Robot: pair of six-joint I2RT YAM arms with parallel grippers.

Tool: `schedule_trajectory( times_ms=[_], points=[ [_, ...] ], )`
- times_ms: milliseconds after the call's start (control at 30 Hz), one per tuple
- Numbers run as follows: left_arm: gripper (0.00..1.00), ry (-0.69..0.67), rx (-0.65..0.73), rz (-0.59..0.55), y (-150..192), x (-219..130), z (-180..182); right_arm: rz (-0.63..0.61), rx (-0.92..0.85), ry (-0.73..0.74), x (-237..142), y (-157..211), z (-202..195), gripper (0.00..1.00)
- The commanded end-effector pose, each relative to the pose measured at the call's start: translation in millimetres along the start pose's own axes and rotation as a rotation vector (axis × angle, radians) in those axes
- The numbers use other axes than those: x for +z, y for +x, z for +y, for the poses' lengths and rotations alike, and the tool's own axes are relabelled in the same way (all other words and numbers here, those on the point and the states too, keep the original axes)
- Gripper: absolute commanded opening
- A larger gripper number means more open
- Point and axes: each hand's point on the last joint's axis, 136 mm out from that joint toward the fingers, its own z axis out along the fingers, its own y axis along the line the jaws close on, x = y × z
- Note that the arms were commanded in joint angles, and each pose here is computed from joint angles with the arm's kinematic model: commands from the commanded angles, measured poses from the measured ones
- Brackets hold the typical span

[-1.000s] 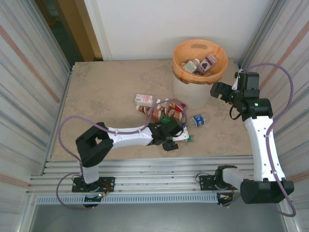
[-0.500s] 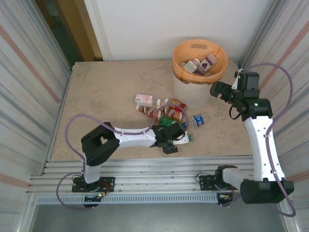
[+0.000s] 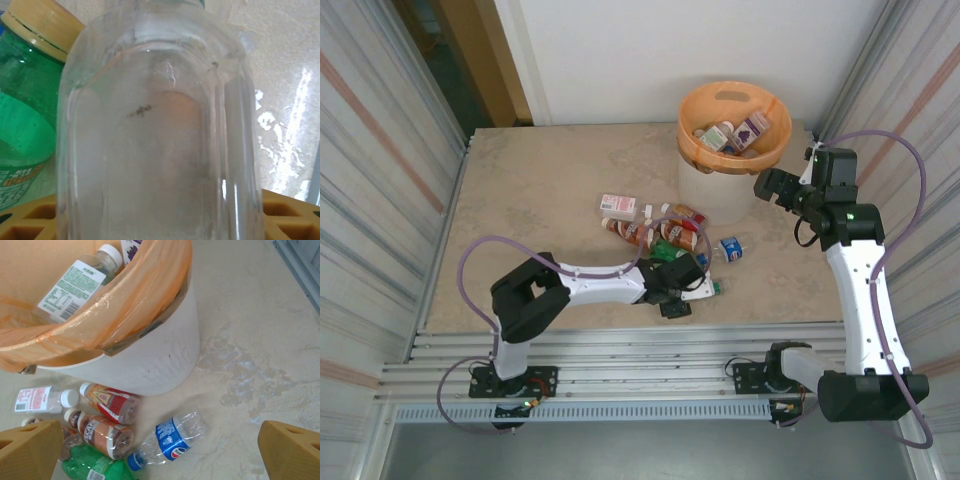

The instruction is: Put the plastic bottles in the bin

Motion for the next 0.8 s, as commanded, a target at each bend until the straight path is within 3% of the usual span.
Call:
schedule_trajectory(
  times_ms=[0,200,333,667,767],
  points=[
    [0.26,0.016,-0.028,-0.086,-18.6,-25.5,-2.4,-0.027,0.026,-0.019,-7.6,-2.3,2.3,0.98],
    [0.15,0.005,-0.084,-0.263,-41.5,-74.1,1.4,-0.048,0.026,-0.057,-19.0,-7.4,9.5,0.98],
    [0.13,-0.022,-0.146,-0.395,-49.7,-111.5,9.1,-0.06,0.019,-0.149,-31.2,-12.0,26.7,0.98],
    [0.12,-0.074,-0.547,-0.82,-35.3,-204.0,64.7,0.019,0.021,-0.707,-68.7,-4.0,117.5,0.98],
    [0.12,-0.075,-0.608,-0.928,-34.0,-224.9,78.0,0.048,0.02,-0.808,-71.5,3.7,141.3,1.0]
  ],
)
